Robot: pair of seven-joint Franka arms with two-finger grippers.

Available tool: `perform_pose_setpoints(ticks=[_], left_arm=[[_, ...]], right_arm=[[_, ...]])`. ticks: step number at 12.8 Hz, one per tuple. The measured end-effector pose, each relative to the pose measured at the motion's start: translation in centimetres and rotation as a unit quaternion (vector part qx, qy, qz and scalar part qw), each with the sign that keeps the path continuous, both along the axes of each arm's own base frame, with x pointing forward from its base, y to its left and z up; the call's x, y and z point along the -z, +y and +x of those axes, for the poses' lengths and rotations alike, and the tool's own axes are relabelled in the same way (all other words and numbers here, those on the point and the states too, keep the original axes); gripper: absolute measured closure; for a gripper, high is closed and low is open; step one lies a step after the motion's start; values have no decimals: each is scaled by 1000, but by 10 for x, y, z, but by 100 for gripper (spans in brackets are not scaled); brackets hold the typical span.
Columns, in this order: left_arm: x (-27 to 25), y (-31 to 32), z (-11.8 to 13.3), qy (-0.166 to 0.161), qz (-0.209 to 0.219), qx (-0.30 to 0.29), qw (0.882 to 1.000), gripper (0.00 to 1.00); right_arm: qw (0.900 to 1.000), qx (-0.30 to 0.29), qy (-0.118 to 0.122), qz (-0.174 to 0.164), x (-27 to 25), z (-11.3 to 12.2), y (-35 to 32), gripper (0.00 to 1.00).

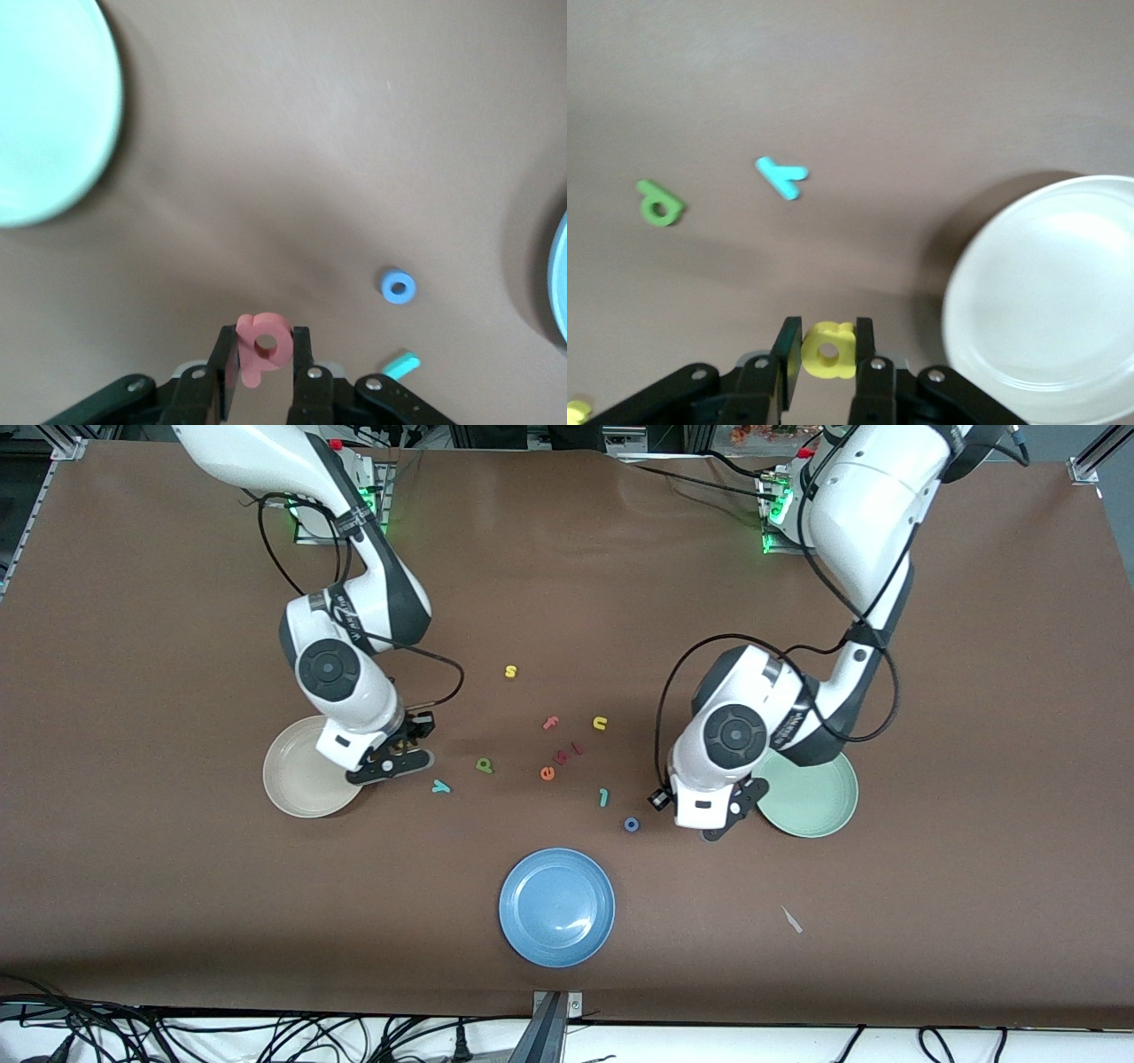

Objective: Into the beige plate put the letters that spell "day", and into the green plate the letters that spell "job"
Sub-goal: 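Carry the yellow letter to the beige plate while the left carries pink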

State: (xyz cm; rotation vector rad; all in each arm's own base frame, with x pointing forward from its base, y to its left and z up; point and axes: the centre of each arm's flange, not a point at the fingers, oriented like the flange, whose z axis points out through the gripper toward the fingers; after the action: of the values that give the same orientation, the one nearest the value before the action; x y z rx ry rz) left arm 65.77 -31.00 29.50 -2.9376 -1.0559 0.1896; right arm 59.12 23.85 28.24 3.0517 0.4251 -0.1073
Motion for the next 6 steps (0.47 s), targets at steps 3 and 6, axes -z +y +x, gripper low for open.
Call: perform_pose_setpoints(ticks=[3,6], left_arm=[[-39,50,9,16,0,90,996,74],[-61,96,13,27,-8,169,985,74]], right_arm=[[999,-39,0,-11,-4,17,-44,71],[998,-59,11,-17,2,29,-93,71]])
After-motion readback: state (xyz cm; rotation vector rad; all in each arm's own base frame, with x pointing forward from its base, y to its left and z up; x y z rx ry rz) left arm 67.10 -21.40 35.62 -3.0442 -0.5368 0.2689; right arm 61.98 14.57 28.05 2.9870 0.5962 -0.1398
